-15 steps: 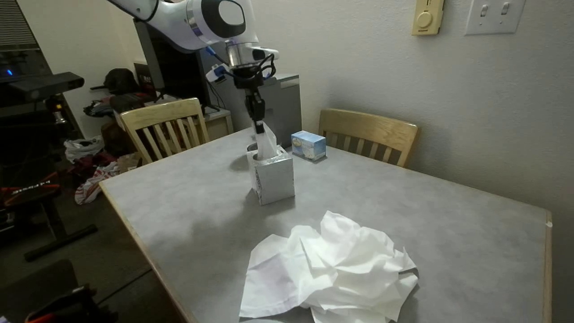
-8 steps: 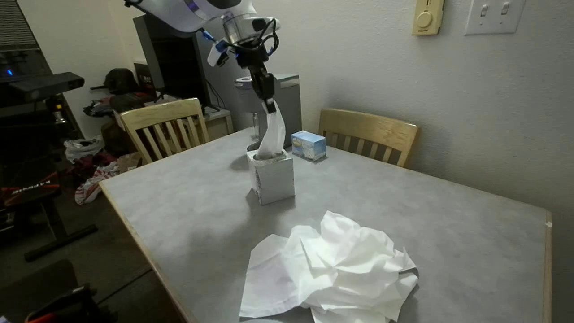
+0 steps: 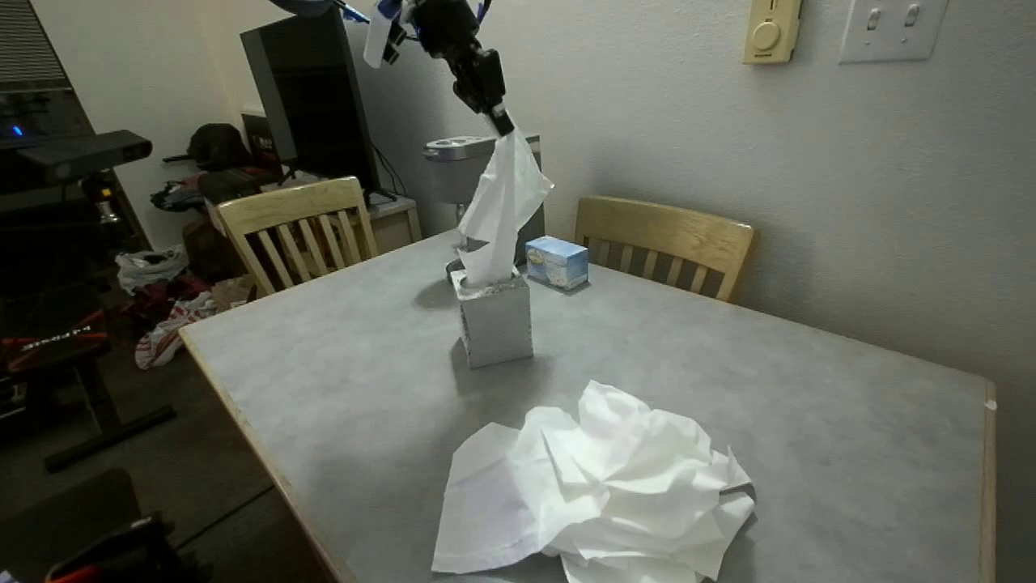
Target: Put one tissue on the table
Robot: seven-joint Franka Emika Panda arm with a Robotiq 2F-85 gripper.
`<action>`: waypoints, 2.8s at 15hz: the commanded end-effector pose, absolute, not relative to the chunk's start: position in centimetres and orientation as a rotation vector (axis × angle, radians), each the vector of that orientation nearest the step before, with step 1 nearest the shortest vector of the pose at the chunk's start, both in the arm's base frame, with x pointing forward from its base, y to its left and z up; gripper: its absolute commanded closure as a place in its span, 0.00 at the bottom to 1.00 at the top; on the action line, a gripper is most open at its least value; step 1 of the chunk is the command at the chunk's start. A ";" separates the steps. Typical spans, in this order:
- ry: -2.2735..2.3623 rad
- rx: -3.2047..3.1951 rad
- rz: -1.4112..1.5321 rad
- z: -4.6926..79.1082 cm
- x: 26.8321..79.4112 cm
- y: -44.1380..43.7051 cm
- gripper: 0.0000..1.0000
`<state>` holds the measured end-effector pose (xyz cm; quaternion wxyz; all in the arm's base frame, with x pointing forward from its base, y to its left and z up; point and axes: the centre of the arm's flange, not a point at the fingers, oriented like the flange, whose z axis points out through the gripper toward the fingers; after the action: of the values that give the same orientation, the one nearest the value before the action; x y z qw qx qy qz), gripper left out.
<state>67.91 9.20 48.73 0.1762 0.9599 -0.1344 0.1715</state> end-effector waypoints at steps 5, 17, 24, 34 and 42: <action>-0.429 2.596 0.648 51.0 64.2 3.2 1.00; -0.608 2.609 0.656 43.5 54.8 -14.5 1.00; -0.714 2.893 0.770 34.0 51.5 -19.7 1.00; -0.735 3.006 0.709 26.6 53.4 -19.4 1.00; -0.801 2.956 0.414 22.5 52.4 -26.1 0.72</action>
<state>51.18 -25.37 23.61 0.0204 0.9529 -0.2571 0.1598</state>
